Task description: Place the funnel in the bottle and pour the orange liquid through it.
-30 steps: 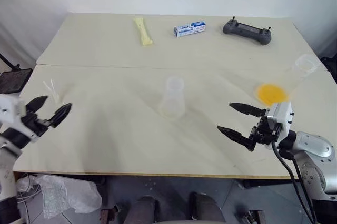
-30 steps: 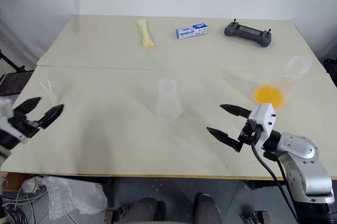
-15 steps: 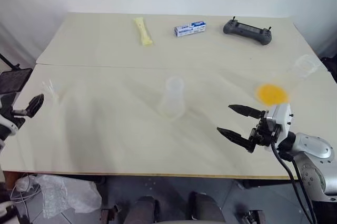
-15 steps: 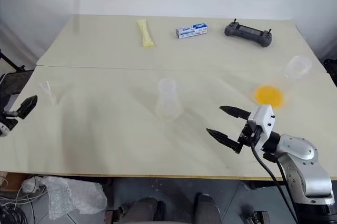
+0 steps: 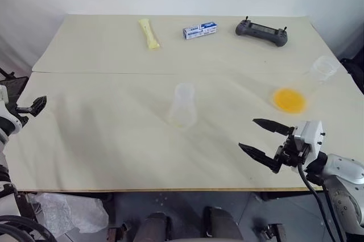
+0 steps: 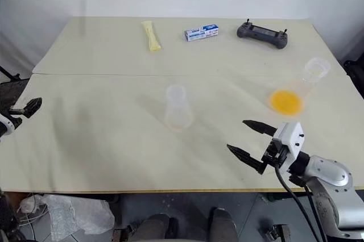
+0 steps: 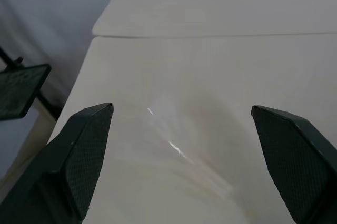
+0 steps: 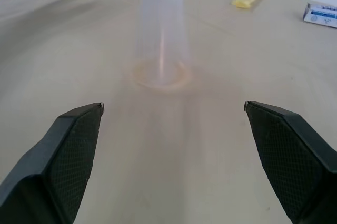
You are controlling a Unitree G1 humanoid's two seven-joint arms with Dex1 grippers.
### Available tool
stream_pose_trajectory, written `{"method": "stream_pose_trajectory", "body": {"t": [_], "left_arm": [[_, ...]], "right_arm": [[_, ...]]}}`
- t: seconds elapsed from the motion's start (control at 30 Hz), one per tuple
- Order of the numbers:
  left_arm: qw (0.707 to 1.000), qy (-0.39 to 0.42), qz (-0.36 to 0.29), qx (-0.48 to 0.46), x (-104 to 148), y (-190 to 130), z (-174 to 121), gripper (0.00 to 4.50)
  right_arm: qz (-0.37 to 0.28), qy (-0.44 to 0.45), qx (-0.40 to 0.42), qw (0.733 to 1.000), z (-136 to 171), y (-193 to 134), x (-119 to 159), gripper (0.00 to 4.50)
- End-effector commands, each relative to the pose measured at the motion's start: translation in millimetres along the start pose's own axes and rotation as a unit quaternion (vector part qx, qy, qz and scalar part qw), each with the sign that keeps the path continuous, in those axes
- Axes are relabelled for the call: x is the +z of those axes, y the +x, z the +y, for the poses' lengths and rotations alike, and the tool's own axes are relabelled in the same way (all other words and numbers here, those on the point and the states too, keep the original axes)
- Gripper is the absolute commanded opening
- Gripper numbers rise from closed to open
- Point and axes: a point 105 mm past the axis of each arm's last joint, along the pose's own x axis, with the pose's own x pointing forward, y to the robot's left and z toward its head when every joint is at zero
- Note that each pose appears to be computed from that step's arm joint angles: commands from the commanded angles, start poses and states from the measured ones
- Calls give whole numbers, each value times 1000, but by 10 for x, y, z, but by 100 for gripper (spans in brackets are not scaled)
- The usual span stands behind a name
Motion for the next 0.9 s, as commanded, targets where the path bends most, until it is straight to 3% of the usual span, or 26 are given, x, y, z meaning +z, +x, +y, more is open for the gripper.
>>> {"method": "stream_pose_trajectory", "body": {"t": [0.03,0.53,0.9], "left_arm": [[999,10,-4,30,119,-54,166,447],[997,-5,77,17,-145,-133,180,447],[997,0,74,7,-227,-291,125,447]], "right_arm": [[-15,-19,2,1000,16,-23,130,450],[-6,-23,5,1000,-8,-68,120,450],[-6,-22,11,1000,-39,-19,111,450]]}}
